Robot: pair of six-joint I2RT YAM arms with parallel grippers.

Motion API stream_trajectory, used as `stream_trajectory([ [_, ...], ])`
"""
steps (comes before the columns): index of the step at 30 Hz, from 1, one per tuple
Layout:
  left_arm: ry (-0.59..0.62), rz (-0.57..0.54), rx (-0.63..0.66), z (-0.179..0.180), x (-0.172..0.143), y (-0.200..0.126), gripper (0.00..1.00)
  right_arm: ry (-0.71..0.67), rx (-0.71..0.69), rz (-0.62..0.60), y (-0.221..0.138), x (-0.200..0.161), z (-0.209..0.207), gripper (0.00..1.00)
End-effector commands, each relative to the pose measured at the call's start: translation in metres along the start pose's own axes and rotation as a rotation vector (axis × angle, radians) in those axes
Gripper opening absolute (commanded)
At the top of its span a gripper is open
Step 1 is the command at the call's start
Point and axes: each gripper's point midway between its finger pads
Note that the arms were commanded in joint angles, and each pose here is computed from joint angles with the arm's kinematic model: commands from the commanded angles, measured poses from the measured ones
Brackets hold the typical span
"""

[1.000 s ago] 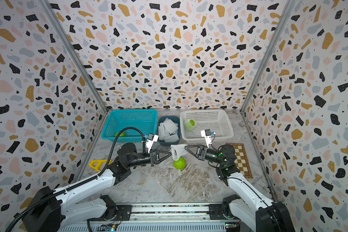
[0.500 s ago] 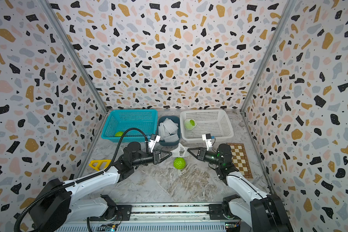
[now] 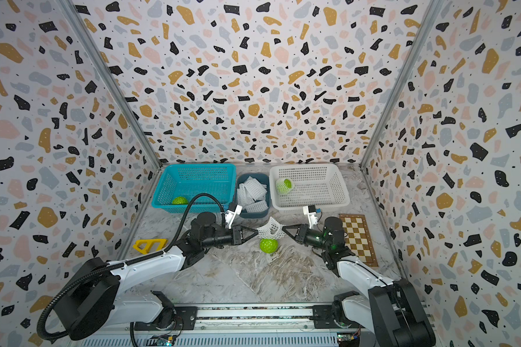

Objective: Sleeve custard apples in foam nets
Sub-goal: Put on the foam net on the custard apple.

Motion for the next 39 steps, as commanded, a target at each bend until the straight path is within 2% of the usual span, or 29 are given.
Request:
stream_trajectory([
  [1,-0.004,0.005,-0.010,0.004,0.001,0.003,0.00,-0.030,-0.005,-0.012,0.000,0.002,-0.003,0.00],
  [17,-0.063,0.044,0.011,0.025,-0.001,0.019,0.00,-0.001,-0.022,0.052,0.014,-0.021,-0.018,0.00],
  [39,-0.135,0.041,0.063,0.053,0.003,0.027,0.00,0.042,-0.081,0.090,0.025,-0.031,-0.042,0.00],
])
Point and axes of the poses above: each gripper's point midway between its finger pads, its own y axis out along the fingers, its own z axis along the line the jaws close on, x = y × z, and after that the axes turned 13 degrees about -y, right-handed
